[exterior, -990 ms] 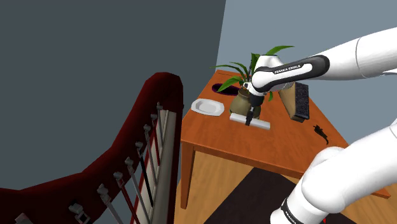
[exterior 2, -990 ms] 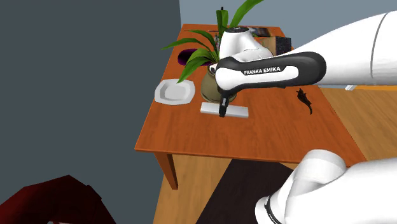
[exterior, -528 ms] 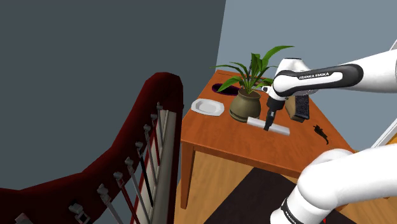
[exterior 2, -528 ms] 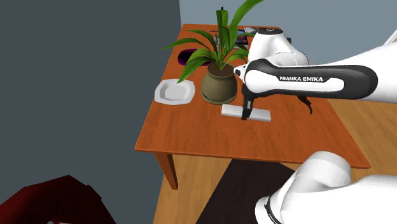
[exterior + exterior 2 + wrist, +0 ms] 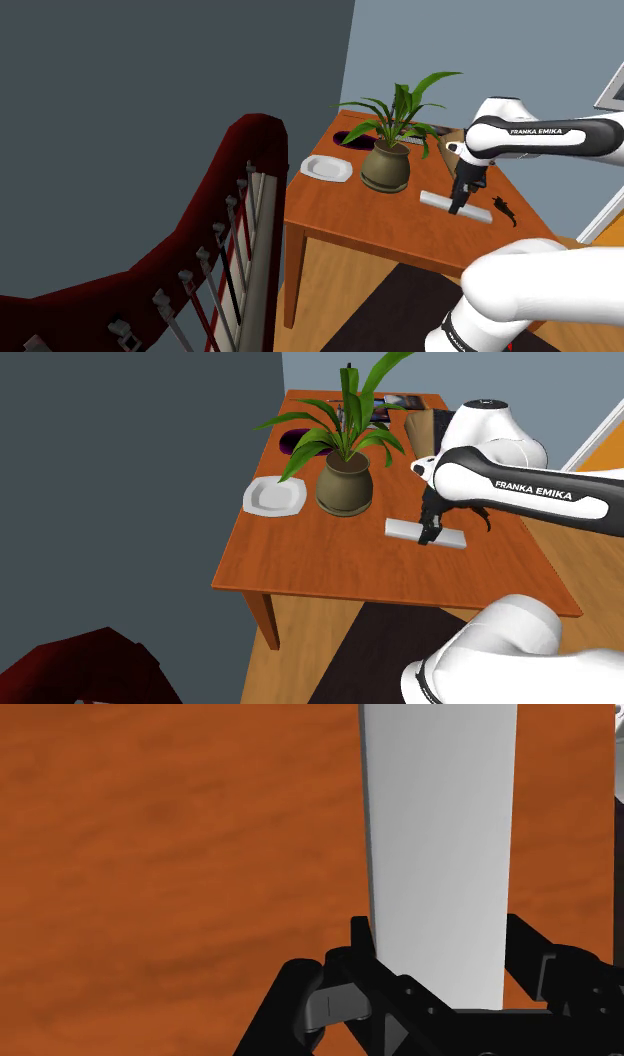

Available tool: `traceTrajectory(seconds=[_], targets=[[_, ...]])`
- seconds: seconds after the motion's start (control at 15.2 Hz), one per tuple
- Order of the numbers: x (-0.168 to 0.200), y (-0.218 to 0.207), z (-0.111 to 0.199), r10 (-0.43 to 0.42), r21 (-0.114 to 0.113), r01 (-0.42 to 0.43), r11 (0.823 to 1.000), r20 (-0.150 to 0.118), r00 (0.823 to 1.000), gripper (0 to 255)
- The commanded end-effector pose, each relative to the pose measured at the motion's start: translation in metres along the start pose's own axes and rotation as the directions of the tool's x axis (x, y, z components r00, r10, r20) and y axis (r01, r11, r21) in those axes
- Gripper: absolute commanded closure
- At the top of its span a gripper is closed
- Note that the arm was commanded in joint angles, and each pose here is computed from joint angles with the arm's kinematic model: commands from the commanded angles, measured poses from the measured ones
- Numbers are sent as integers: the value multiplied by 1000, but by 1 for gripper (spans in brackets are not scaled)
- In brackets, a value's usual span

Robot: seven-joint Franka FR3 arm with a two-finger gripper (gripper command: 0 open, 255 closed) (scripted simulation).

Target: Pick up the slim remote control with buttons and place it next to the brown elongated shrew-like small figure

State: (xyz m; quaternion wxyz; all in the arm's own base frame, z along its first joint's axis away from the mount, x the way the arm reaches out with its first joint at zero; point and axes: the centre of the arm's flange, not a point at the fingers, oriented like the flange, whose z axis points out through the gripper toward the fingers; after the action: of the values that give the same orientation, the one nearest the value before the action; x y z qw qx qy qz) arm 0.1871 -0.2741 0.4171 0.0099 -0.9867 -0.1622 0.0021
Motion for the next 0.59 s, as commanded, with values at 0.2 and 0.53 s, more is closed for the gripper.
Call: traceTrajectory(seconds=[0.2, 0.53], targets=[[-68, 2, 1, -2, 0, 2, 1000, 0, 1000, 255], [-134, 7, 0, -2, 0, 2, 1000, 0, 1000, 255]])
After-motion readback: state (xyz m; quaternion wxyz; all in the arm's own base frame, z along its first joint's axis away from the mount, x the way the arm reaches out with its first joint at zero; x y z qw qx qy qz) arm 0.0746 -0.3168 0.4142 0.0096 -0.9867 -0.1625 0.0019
